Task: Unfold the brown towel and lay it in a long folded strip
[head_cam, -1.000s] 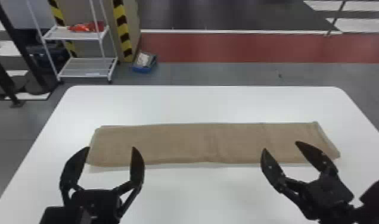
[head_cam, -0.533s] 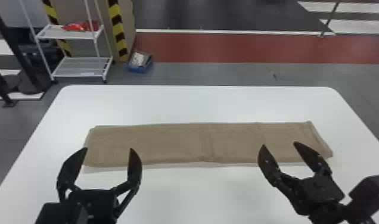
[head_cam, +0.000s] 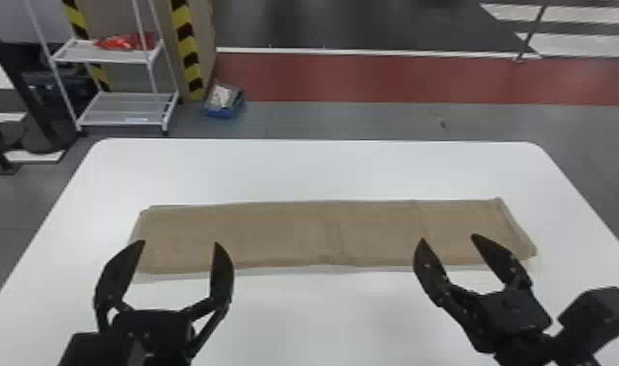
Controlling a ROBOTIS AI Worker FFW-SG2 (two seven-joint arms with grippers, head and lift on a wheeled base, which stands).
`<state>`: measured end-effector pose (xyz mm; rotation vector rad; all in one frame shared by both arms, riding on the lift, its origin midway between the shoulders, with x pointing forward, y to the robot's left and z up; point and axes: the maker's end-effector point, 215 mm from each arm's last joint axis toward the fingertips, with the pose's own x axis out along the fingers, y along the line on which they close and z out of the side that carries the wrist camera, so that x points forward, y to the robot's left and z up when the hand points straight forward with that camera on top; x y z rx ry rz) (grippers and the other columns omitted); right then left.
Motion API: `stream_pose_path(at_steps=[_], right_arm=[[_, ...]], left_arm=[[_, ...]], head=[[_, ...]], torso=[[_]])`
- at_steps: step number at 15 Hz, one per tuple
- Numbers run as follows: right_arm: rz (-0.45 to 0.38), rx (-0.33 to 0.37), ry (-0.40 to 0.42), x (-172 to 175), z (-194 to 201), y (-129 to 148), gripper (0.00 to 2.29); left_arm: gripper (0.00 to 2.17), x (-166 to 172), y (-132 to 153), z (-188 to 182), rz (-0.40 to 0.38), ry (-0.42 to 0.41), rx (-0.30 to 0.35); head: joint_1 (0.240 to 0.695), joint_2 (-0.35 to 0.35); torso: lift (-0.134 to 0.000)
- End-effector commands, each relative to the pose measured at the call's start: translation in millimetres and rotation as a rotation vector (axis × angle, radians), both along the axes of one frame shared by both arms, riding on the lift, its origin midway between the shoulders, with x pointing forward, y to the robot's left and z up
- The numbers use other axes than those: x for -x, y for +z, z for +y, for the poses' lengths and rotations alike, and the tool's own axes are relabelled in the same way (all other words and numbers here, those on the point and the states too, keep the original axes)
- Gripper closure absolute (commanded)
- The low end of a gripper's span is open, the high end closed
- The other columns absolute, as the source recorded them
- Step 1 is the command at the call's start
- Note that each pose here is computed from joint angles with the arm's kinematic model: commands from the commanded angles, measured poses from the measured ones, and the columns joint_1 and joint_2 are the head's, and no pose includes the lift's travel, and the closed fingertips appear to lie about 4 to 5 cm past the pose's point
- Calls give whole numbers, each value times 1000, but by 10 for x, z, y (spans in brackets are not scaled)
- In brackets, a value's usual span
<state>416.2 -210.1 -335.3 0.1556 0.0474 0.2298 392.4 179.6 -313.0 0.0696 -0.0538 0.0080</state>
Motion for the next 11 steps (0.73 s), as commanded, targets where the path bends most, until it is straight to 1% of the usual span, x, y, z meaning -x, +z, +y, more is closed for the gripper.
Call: stream_pose_path(at_steps=[1, 8, 10, 11], right_arm=[[-1, 1, 0, -5, 2, 2, 97], [8, -4, 0, 31, 41, -26, 97], [11, -4, 0, 36, 42, -33, 97], [16, -6, 2, 41, 54, -39, 97]], left_arm=[[29, -18, 6, -10, -3, -2, -1], [29, -44, 43, -16, -9, -2, 4], [29, -47, 14, -5, 1, 0, 1], [29, -53, -41, 15, 20, 4, -5]], head=[[695, -43], [695, -43], [695, -40], [695, -40]], torso=[[-119], [-119], [-119], [-119]])
